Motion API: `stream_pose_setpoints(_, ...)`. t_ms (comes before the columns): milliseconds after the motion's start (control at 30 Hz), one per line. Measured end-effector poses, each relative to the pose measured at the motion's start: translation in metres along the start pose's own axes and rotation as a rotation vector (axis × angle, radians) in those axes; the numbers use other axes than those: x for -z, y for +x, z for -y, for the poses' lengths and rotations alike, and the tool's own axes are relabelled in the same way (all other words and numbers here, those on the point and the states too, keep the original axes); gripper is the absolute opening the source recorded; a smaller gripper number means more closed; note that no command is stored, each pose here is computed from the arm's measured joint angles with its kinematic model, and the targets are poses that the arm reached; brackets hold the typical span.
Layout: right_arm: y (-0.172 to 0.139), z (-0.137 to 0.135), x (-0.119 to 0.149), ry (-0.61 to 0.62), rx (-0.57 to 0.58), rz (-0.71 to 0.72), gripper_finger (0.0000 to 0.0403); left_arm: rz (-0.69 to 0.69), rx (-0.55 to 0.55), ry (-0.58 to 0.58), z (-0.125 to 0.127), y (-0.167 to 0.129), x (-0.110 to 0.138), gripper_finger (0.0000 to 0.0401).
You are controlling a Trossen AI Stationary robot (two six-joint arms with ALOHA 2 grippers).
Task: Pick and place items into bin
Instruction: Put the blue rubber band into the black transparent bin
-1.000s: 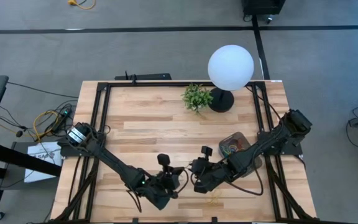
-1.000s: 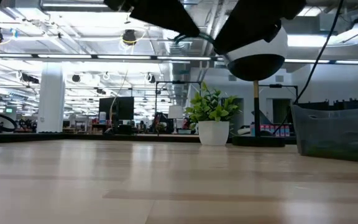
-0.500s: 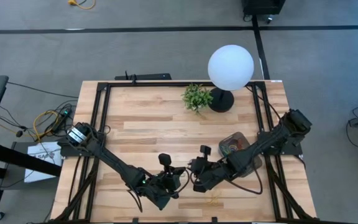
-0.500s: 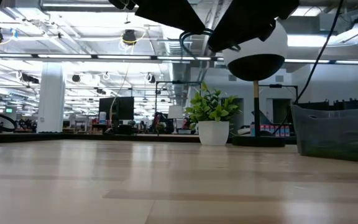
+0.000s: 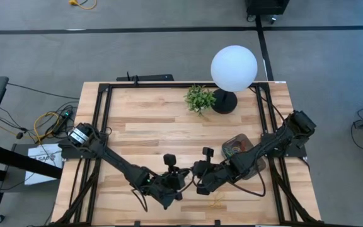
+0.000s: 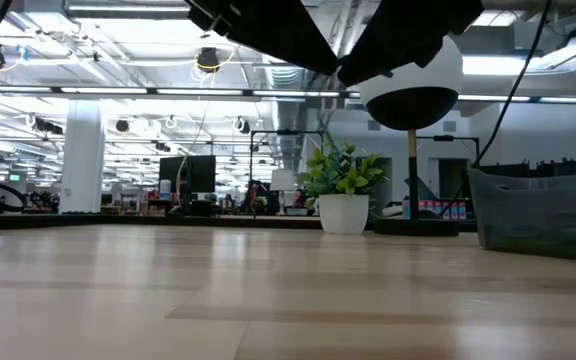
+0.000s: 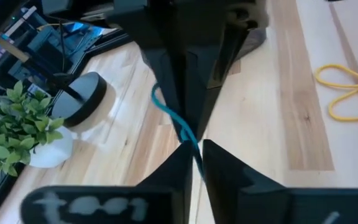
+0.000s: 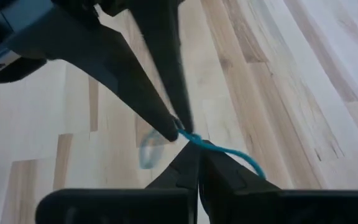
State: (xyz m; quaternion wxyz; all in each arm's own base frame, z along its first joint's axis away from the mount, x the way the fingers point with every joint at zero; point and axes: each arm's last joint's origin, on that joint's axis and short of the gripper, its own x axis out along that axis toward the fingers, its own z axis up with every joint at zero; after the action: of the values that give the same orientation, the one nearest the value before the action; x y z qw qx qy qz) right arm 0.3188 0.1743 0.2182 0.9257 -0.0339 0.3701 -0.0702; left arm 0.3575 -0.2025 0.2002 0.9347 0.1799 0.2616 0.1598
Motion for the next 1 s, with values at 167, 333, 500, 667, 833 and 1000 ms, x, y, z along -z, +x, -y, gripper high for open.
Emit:
stream_pose_setpoints(167, 0.000, 0.001, 0.003, 0.023, 0.010, -0.026, 0.0005, -0.026, -0.013, -0.010, -0.004, 0.004, 0.003, 0.0064)
stream_pose_setpoints(333, -0.003, 0.010, 0.020, 0.150, 0.109, -0.186, 0.0004, -0.085, -0.010, -0.032, -0.005, 0.004, 0.010, 0.0096)
stream_pose_setpoints(500, -0.019, 0.020, 0.047, 0.284, 0.320, -0.386, 0.0002, -0.140, 0.036, -0.067, -0.004, 0.003, 0.016, 0.0105)
stream_pose_setpoints(667, -0.047, 0.023, 0.071, 0.419, 0.579, -0.469, 0.0003, -0.151, 0.035, -0.073, -0.005, 0.006, 0.023, 0.0103)
stream_pose_setpoints(833, -0.076, 0.015, 0.088, 0.509, 0.739, -0.480, 0.0001, -0.179, 0.023, -0.089, -0.008, 0.011, 0.030, 0.0103)
stream_pose_setpoints(1000, -0.097, 0.001, 0.104, 0.631, 0.790, -0.536, 0.0003, -0.190, 0.033, -0.125, -0.011, 0.016, 0.029, 0.0103)
